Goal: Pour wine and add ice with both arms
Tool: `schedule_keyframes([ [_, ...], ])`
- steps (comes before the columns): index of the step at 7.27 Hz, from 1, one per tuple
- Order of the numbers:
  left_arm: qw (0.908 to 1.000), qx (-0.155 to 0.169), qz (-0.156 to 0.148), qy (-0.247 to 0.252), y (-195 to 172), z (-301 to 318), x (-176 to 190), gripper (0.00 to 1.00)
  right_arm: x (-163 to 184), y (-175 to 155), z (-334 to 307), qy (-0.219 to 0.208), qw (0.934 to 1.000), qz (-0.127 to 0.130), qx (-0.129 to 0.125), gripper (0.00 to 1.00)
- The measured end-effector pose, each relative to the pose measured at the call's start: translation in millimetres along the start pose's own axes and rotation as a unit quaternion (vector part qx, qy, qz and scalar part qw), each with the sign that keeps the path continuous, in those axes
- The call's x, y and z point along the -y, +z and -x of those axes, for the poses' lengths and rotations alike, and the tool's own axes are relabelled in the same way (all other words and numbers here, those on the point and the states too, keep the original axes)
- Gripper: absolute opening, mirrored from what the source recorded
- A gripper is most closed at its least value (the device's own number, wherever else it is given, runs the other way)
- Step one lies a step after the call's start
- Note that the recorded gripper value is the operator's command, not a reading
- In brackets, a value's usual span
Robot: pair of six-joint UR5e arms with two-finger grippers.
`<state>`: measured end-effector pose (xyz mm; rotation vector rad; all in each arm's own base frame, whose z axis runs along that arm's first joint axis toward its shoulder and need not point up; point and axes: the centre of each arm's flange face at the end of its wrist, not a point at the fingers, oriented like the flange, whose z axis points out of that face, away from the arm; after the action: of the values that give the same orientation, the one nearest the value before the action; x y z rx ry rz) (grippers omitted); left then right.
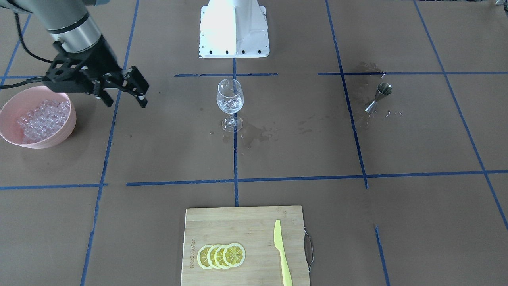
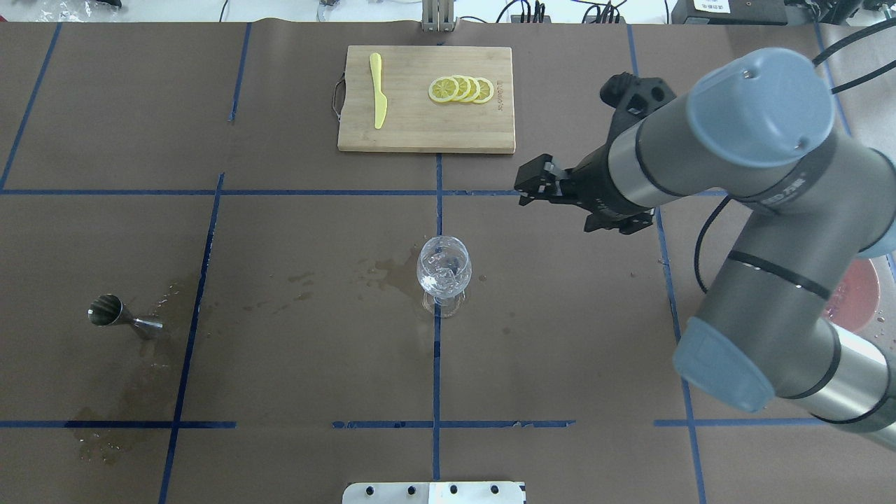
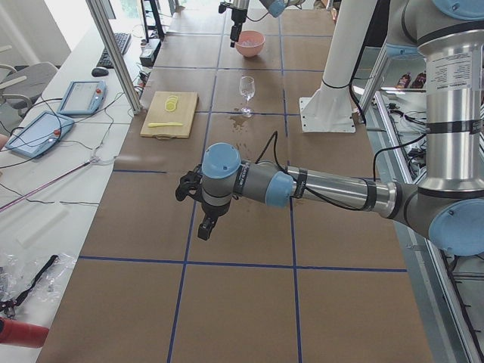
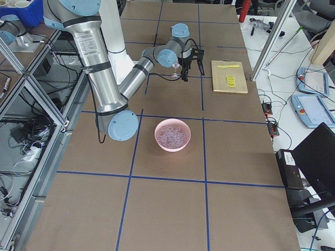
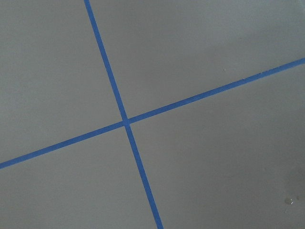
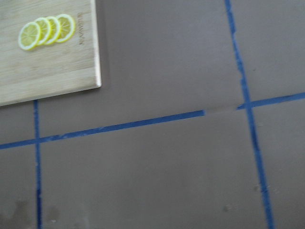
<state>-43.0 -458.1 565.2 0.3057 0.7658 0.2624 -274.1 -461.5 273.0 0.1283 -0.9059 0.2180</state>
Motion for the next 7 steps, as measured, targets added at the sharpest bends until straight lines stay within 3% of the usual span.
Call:
schedule_keyframes([
  [3,1.0000,-0.002,0.003,0.007,7.1,-1.5,-8.0,1.00,42.3,-15.9,-120.6,-0.094,0.9922,0.021,-0.079,1.00],
  [5,0.9999,-0.003,0.007,0.010,9.8,-0.8,-13.5,1.00,66.3,-35.4,-217.3,-0.148,0.9839,0.054,-0.085,1.00],
  [7,0.9992,-0.003,0.006,0.039,10.3,-1.1,-14.7,1.00,74.3,-46.6,-301.7,-0.174,0.9791,0.079,-0.070,1.00],
])
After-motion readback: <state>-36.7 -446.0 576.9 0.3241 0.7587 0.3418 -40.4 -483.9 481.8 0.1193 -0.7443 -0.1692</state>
